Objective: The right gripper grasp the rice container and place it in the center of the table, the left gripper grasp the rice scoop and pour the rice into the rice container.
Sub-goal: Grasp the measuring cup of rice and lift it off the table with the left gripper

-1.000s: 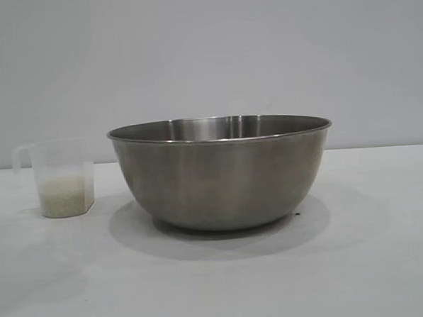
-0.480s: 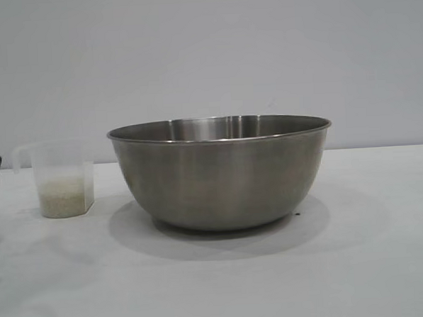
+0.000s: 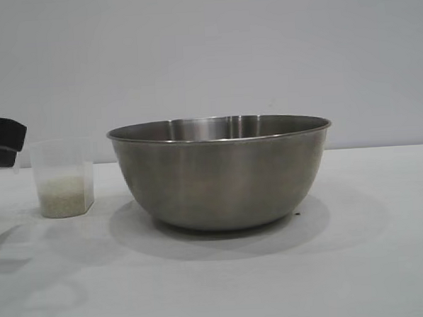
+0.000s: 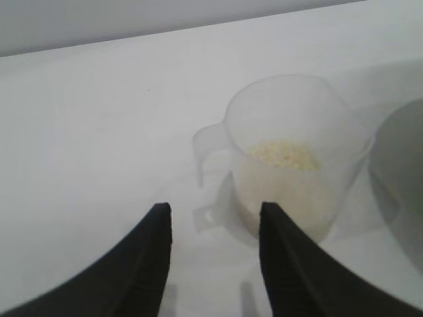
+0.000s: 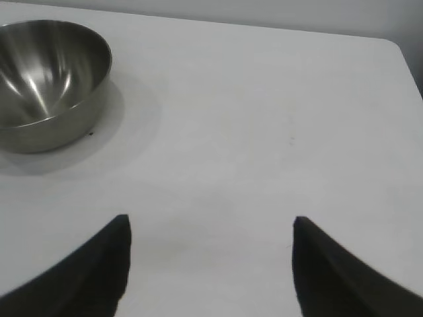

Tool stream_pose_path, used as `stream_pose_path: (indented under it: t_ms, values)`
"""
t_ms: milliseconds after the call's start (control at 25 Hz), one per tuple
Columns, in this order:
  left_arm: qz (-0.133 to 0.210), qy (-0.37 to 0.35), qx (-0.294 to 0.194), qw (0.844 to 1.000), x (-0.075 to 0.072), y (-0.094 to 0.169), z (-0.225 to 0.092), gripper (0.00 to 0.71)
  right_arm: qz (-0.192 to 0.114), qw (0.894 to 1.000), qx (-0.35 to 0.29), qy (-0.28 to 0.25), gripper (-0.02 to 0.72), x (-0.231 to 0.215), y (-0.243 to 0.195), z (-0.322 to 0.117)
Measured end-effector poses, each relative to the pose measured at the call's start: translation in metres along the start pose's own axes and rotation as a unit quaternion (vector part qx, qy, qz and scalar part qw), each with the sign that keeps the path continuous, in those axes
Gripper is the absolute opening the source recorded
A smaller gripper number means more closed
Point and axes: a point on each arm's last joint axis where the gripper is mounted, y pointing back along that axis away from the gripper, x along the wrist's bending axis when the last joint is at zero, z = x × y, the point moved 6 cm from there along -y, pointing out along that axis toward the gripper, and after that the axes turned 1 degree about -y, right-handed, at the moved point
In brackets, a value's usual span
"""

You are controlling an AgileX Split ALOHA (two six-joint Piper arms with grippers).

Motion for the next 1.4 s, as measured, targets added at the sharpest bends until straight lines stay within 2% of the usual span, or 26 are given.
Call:
stream_pose_path:
  t_ms: [240,640,760,840,1400]
  values:
    - [0.026,0.005,0.007,1.0,0.006,-0.009,-0.004,0.287,0.0,1.0,0.0,0.0,0.442,0.0,0.0,0.0]
    - [0.012,0.012,0.005,1.0,0.018,-0.015,-0.004,0.287,0.0,1.0,0.0,0.0,0.442,0.0,0.0,0.0]
    - [-0.003,0.01,0.002,1.0,0.014,-0.015,-0.004,0.287,0.0,1.0,0.0,0.0,0.442,0.0,0.0,0.0]
    - [-0.015,0.006,0.0,1.0,0.011,-0.015,-0.003,0.224,0.0,1.0,0.0,0.0,0.442,0.0,0.0,0.0]
    - [-0.019,0.007,-0.002,1.0,0.009,-0.016,-0.002,0.232,0.0,1.0,0.0,0.0,0.442,0.0,0.0,0.0]
